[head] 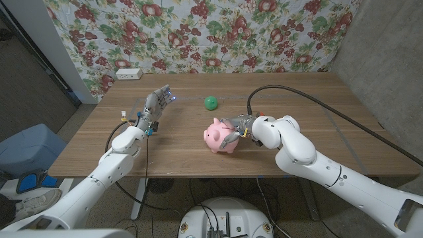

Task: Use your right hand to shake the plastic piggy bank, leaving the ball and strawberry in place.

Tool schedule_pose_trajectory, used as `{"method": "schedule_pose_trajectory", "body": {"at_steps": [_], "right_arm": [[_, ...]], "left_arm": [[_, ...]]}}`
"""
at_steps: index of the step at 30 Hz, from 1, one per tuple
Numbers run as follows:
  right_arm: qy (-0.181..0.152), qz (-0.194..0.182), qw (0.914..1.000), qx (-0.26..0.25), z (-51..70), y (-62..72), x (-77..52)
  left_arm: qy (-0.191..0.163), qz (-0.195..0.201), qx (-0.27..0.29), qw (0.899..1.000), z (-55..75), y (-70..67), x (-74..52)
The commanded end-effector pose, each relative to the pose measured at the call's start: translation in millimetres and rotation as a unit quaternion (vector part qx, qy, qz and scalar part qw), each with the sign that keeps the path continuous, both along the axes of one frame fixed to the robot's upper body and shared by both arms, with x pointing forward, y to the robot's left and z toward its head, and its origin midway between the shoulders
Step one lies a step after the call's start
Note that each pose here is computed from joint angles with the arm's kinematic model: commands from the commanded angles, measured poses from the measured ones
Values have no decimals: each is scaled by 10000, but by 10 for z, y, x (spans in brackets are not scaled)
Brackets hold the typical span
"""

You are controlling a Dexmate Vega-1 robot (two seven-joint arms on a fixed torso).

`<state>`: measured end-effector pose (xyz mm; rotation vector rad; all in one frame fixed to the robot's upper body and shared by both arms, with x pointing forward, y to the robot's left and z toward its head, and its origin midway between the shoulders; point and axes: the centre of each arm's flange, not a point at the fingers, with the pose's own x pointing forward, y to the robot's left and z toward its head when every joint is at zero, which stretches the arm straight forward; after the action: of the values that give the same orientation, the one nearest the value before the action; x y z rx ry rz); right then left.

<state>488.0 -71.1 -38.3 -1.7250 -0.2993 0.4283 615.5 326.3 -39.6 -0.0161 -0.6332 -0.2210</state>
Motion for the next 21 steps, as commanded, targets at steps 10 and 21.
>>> {"method": "schedule_pose_trajectory", "body": {"at_steps": [10, 21], "right_arm": [[10, -199, 9998, 52, -168, -36, 211], [-31, -247, 9997, 63, -253, -23, 325]], "left_arm": [[-31, 32, 36, 10000, 10, -34, -79], [-45, 49, 79, 9999, 15, -58, -146]]}}
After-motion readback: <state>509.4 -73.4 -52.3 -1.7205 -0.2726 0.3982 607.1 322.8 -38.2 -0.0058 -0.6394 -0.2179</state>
